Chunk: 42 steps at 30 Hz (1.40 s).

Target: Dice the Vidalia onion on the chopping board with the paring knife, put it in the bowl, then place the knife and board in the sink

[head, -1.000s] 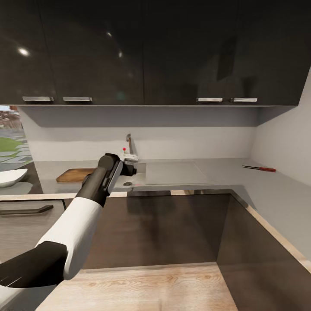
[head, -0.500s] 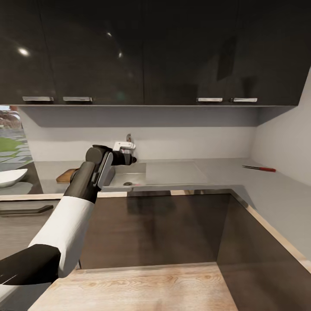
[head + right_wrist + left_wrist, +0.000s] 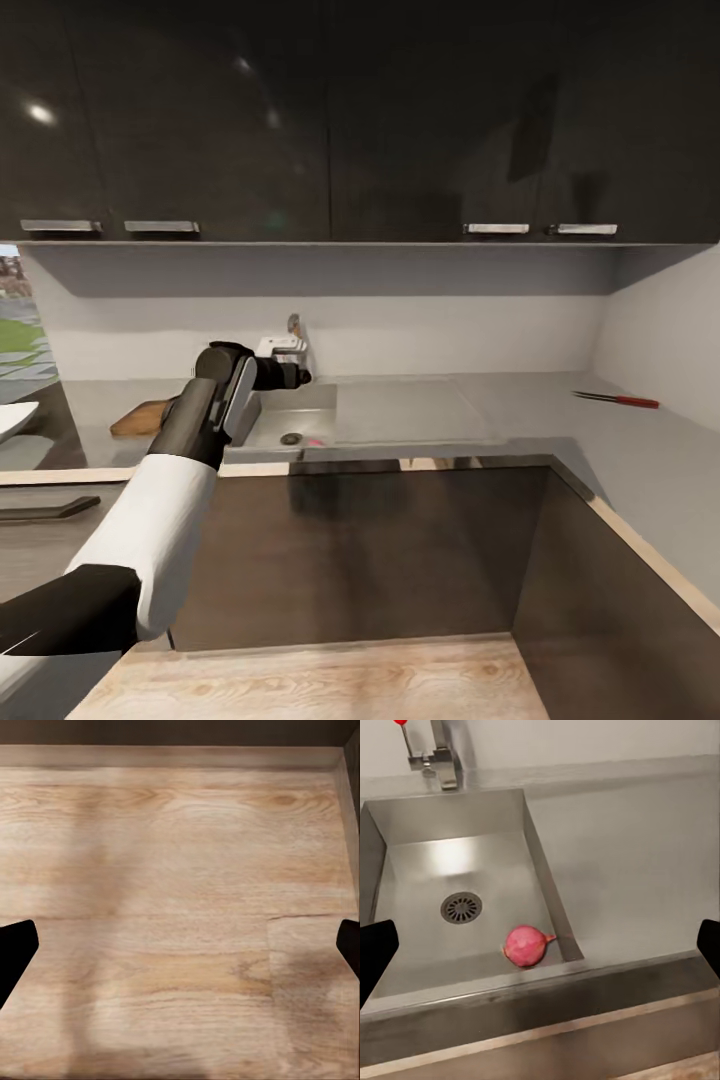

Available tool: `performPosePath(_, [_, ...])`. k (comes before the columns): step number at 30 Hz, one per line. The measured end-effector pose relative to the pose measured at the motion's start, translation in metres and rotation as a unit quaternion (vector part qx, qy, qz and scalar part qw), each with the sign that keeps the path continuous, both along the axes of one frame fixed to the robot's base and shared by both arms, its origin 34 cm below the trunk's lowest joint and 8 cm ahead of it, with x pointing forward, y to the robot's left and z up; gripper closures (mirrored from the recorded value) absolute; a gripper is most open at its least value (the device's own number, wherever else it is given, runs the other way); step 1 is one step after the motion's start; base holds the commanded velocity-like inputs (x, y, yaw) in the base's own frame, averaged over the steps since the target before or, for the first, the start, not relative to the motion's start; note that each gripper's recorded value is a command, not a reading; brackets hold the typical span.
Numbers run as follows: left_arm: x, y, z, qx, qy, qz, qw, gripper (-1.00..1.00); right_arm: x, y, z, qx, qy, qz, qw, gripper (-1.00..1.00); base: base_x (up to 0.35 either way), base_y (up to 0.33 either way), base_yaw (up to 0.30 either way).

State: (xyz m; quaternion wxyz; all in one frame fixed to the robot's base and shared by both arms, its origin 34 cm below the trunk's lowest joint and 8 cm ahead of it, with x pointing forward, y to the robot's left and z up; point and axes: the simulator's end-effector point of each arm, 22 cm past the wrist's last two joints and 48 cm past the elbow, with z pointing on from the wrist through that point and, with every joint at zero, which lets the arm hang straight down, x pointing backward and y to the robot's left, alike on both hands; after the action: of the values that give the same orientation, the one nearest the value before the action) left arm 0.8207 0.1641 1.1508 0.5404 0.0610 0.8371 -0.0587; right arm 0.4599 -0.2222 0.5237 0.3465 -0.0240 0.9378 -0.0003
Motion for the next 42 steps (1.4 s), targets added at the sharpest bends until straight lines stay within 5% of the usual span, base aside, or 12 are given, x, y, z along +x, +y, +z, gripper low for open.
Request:
performPosePath(11, [0.003, -0.003, -0.038, 0.005, 0.044, -0.002, 0.999, -1.0, -0.042, -0.001, -0.025, -0.003, 0.076, -0.001, 0.9971, -1.0, 0.301, 0.0, 0.0])
performPosePath(26, [0.003, 0.0, -0.074, 0.005, 0.086, -0.002, 0.9963, -1.0, -0.076, -0.012, -0.04, 0.019, 0.123, -0.066, 0.99, -1.0, 0.057, 0.0, 0.0])
performPosePath(35, [0.003, 0.016, -0.107, -0.07, 0.131, 0.019, 0.9887, -1.0, -0.077, -0.013, -0.041, 0.018, 0.125, -0.069, 0.9896, -1.0, 0.0, 0.0, 0.0])
performPosePath(42, [0.001, 0.016, -0.123, -0.079, 0.151, 0.021, 0.9851, -1.0, -0.078, -0.019, -0.041, 0.01, 0.126, -0.074, 0.9892, -1.0, 0.0, 0.0, 0.0])
